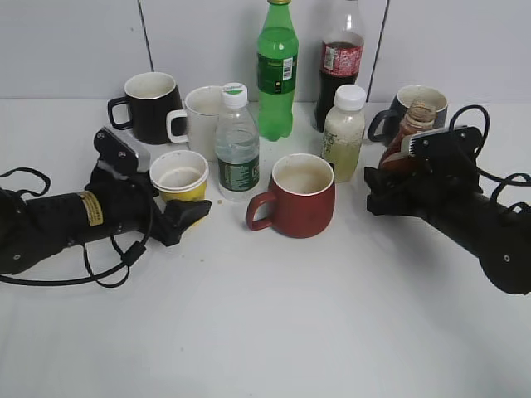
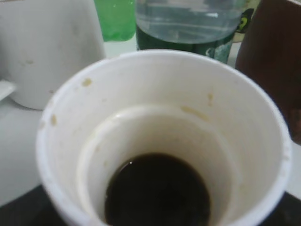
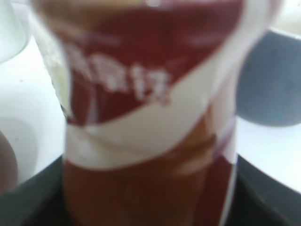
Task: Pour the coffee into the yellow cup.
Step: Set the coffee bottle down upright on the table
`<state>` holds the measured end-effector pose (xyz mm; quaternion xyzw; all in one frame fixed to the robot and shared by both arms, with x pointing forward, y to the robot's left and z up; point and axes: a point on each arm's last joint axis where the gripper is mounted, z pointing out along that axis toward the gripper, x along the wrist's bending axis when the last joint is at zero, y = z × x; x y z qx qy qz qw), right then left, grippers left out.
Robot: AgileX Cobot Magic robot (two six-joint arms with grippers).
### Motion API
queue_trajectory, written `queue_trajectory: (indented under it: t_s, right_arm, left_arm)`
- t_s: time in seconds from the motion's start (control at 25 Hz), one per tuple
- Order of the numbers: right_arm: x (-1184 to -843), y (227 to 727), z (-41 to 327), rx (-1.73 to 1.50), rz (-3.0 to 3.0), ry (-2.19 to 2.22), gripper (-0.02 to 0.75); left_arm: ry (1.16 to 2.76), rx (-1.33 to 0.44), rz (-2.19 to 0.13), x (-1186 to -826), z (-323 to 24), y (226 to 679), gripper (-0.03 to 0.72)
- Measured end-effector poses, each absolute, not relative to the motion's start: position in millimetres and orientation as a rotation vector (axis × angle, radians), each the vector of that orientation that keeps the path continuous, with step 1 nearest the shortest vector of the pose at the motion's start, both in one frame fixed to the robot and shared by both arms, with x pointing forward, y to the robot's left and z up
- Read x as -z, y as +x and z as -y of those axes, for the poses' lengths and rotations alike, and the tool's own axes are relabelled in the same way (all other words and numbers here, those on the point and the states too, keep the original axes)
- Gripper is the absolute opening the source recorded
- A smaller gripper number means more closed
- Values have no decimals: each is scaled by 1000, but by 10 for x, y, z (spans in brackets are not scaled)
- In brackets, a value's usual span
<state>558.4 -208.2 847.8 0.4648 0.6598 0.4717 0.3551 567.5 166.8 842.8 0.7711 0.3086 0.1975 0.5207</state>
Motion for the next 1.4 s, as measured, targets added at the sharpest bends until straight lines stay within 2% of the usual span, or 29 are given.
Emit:
queue_trajectory:
  t_s: [0.2,0.4,0.52,0.72,1.12,1.4]
  right_arm:
    - [-8389,5584,2082,-1207,-1721,1212,504]
    - [-8407,5600,2084,-1219,-1695,1206,619]
    - [-8410,5603,2089,-1217,-1687,1209,641]
    - [-8393,5584,2099,-1171,-1735,1249,641]
    - [-8479,5400,2156,-955,-1950,1405,627]
    - [-8832,5283,2196,-853,-2023,1503,605]
  left_arm:
    - [1859,-454,-762,-8406,-1696,5575,601]
    - [1842,-462,-803,-8453,-1738,5499,601]
    - [1828,-470,-855,-8444,-1774,5467,601]
    - [1840,-456,-898,-8429,-1819,5352,601]
    - [1867,-502,-942,-8687,-1957,5033,590]
    - [1906,-595,-1108,-8987,-2120,4962,588]
